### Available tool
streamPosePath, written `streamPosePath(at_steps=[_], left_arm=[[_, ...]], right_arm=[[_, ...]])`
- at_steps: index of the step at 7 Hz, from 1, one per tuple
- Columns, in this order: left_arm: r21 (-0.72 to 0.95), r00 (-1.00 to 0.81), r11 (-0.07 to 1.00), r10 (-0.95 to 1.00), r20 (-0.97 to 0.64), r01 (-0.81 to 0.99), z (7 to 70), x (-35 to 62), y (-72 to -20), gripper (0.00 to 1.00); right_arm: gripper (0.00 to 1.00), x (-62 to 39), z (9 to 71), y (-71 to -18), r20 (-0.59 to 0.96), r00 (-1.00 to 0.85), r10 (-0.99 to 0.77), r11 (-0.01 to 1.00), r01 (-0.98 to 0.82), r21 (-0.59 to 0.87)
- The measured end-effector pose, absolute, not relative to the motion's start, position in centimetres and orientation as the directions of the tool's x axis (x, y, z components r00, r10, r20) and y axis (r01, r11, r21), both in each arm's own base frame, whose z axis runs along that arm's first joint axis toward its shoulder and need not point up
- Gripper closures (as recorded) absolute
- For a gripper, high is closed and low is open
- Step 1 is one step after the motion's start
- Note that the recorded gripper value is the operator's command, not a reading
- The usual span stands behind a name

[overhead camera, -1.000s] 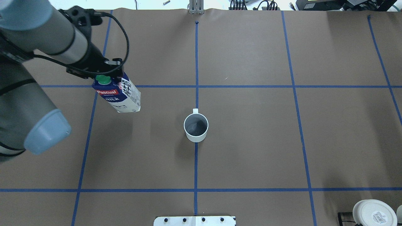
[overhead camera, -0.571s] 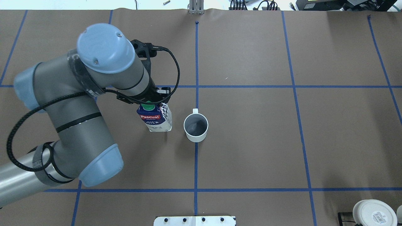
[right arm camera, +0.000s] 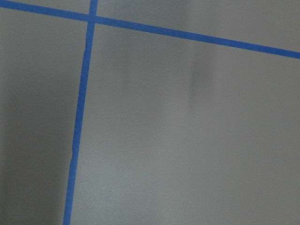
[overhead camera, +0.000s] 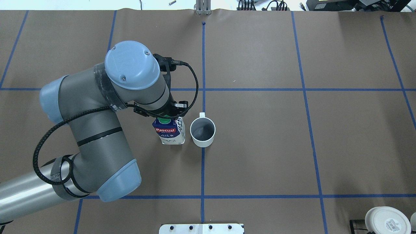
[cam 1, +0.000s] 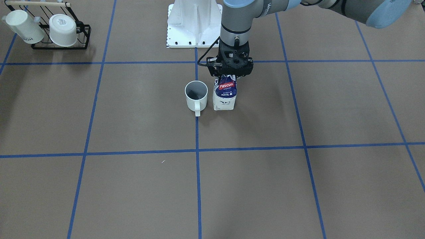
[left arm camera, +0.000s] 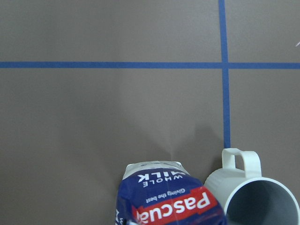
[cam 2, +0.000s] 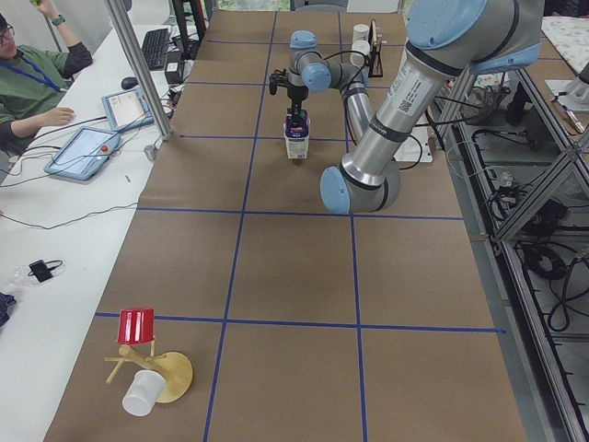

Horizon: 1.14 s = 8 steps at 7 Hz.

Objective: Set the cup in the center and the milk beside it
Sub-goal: 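Lower the milk carton beside the mug with the left gripper, then open the left gripper and withdraw the left arm away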

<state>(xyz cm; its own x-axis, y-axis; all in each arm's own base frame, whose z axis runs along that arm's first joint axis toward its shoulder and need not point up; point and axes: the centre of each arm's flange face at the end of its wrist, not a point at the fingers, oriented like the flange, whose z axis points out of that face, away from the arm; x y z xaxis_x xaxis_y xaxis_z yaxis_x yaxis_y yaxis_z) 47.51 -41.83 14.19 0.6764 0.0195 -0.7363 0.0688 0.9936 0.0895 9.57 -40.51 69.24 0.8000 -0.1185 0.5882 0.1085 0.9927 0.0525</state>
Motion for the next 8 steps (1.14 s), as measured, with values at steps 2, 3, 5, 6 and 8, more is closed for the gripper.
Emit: streamPosePath(at_steps=[2, 3, 5, 6, 8], left_arm=[[0.123, 0.672, 0.99, 0.041, -0.74, 0.075, 14.8, 48.3, -42.3, 0.02], [0.149, 0.676, 0.985, 0.056, -0.735, 0.081, 14.9, 48.5, -42.3, 0.01], [0.217, 0.678, 0.974, 0.12, -0.725, 0.06, 14.3, 46.7, -42.9, 0.01], [0.24, 0.688, 0.969, 0.137, -0.713, 0.055, 14.0, 44.6, -43.9, 0.01], [0.288, 0.729, 0.958, 0.198, -0.655, -0.001, 15.2, 37.9, -47.0, 0.01]], right_arm=[[0.0, 9.6, 69.3, -40.5, 0.589, 0.8, -0.117, 0.993, 0.108, 0.051], [0.0, 9.6, 69.3, -40.5, 0.589, 0.799, -0.117, 0.993, 0.107, 0.051], [0.0, 9.6, 69.3, -40.5, 0.59, 0.799, -0.117, 0.993, 0.107, 0.052], [0.0, 9.6, 69.4, -40.5, 0.59, 0.799, -0.115, 0.993, 0.107, 0.049], [0.0, 9.5, 70.3, -40.2, 0.594, 0.798, -0.102, 0.994, 0.105, 0.029]])
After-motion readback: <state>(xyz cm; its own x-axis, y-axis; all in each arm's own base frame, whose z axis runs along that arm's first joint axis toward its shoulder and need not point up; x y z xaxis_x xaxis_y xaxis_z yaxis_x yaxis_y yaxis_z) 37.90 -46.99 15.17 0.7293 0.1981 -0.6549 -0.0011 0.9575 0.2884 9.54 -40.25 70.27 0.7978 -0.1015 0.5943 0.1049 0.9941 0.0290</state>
